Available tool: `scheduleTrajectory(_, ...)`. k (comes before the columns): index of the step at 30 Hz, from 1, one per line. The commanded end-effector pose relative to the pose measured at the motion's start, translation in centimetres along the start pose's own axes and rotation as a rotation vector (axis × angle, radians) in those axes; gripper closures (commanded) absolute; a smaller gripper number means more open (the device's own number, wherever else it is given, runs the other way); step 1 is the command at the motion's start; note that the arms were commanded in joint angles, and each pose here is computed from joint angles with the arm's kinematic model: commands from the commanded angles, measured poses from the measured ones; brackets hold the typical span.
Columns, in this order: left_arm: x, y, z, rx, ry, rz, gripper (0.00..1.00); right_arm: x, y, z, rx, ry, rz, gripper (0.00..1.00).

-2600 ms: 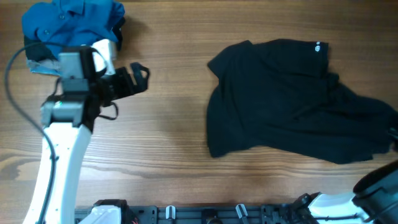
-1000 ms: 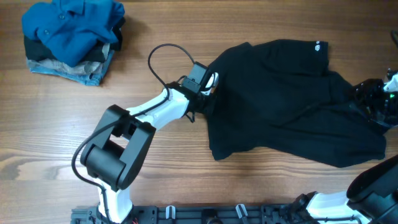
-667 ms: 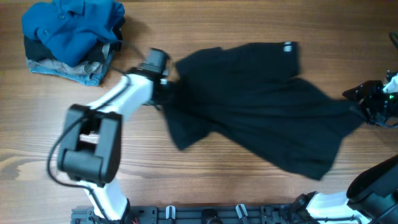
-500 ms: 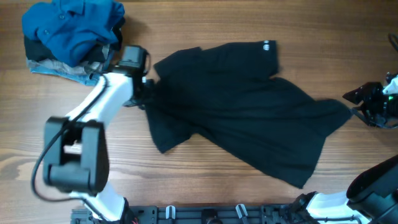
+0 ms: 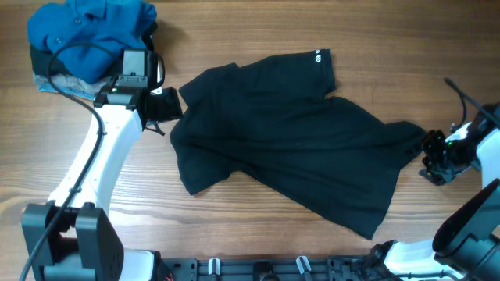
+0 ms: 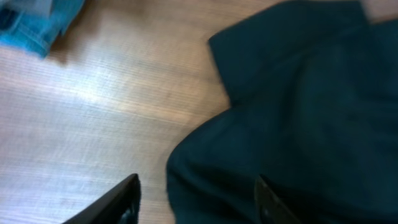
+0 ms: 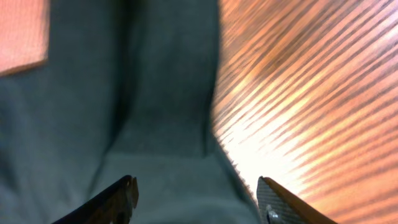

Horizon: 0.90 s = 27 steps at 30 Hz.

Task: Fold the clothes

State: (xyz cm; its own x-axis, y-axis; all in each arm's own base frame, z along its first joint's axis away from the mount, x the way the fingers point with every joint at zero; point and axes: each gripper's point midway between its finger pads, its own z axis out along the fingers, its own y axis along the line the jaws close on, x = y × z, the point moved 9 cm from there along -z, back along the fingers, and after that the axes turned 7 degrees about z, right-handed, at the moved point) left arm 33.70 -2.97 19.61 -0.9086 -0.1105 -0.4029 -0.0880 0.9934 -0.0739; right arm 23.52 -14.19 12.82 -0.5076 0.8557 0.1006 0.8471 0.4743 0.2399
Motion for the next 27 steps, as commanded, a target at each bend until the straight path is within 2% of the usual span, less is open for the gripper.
scheduleTrajectory(1,-0.3,-0.6,-0.5,0.089,-0.027,0.003,0.38,0.6,-0.9,1.8,0.005,-0.026,0.004,0.32)
scheduleTrajectory(7,-0.6,-1.3,-0.6,0.17,-0.038,0.007,0.38,0.9,-0.8,4.3,-0.124,-0.062,-0.03,0.33)
scheduleTrajectory(10,-0.6,-1.3,-0.6,0.18,-0.038,0.007,0.38,1.0,-0.3,5.1,-0.226,-0.079,-0.057,0.4)
scheduleTrajectory(11,-0.6,-1.3,-0.6,0.18,-0.038,0.007,0.38,0.9,-0.1,5.3,-0.256,-0.09,-0.066,0.46)
scheduleTrajectory(12,-0.6,-1.5,-0.6,0.182,-0.037,0.011,0.38,0.8,0.0,5.3,-0.276,-0.103,-0.075,0.69)
scheduleTrajectory(14,-0.5,-1.7,-0.7,0.185,-0.037,0.017,0.38,0.2,0.3,5.2,-0.295,-0.137,-0.057,0.96)
scheduleTrajectory(17,-0.4,-2.2,-0.7,0.192,-0.035,0.031,0.37,-2.1,1.3,4.0,-0.369,-0.257,0.0,0.96)
scheduleTrajectory(20,-0.3,-2.9,-0.7,0.201,-0.035,0.049,0.35,-5.1,2.1,1.4,-0.45,-0.387,0.044,0.96)
scheduleTrajectory(24,0.0,-4.5,-0.8,0.225,-0.048,0.139,0.3,-9.2,2.6,-4.2,-0.49,-0.569,-0.013,0.96)
scheduleTrajectory(25,0.0,-5.1,-0.8,0.235,-0.053,0.169,0.3,-10.2,2.6,-6.1,-0.493,-0.612,-0.027,0.86)
scheduleTrajectory(26,0.1,-5.7,-0.9,0.243,-0.061,0.2,0.29,-10.8,2.7,-7.4,-0.497,-0.637,-0.03,0.66)
scheduleTrajectory(27,0.1,-6.3,-0.9,0.252,-0.069,0.222,0.25,-11.2,2.8,-8.5,-0.501,-0.651,-0.029,0.33)
